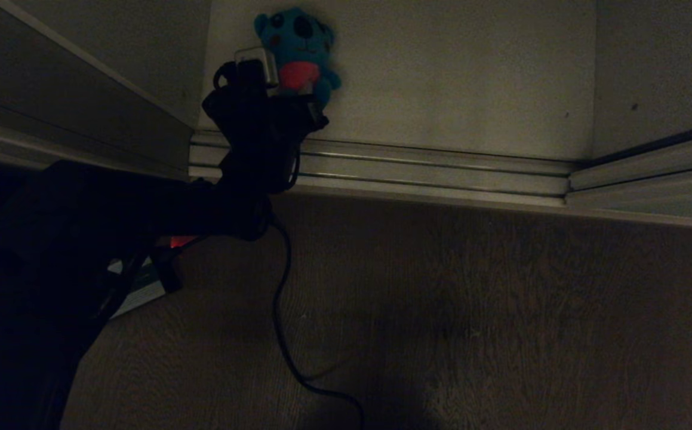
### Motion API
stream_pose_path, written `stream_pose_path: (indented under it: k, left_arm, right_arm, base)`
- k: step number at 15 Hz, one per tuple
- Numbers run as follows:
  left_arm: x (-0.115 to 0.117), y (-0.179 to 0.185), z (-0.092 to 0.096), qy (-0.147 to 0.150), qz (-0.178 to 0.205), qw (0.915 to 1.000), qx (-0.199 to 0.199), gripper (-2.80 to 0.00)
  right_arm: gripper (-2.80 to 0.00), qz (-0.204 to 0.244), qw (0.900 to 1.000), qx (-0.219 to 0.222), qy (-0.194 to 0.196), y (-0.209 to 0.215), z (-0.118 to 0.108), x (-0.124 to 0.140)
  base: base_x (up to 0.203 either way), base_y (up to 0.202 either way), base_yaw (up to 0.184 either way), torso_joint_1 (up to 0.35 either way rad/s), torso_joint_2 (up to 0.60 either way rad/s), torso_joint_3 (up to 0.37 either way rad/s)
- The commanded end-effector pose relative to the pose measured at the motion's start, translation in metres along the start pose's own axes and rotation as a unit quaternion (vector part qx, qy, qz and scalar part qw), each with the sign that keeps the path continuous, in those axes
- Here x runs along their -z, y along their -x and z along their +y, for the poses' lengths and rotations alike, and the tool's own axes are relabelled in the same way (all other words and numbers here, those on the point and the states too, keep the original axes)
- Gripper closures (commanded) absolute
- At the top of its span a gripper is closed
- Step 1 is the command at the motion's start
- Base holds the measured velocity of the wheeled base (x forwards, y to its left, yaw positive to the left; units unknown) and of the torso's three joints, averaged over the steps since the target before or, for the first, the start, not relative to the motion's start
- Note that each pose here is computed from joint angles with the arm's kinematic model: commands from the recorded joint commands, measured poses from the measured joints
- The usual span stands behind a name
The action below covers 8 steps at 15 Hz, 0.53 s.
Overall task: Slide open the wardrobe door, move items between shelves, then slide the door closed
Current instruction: Place the blue doll on the lower shelf
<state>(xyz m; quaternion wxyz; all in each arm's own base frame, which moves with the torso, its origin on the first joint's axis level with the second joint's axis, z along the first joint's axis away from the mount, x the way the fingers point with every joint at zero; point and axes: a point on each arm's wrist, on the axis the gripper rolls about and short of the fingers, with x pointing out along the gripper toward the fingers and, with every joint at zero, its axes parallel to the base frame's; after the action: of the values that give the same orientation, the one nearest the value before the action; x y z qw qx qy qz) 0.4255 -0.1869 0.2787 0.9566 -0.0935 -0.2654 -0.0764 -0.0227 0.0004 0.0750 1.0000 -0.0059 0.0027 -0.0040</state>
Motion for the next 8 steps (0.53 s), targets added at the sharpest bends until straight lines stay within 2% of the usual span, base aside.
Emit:
stream_pose_path:
  k: [1, 8]
  left_arm:
    - [0.002, -0.001, 0.0, 0.001, 0.0, 1.0, -0.001, -2.8]
    - [-0.013, 0.0, 0.002, 0.008, -0.009, 0.9999, -0.005, -2.8]
  right_arm:
    - [0.0, 0.001, 1.0, 0.0, 0.0, 0.0, 0.0, 0.001]
    - [0.0, 0.002, 1.0, 0.0, 0.0, 0.0, 0.0, 0.001]
  base:
    - [0.0, 0.0, 0.0, 0.0, 0.0, 0.0]
    - [0.0, 0.0, 0.0, 0.0, 0.0, 0.0]
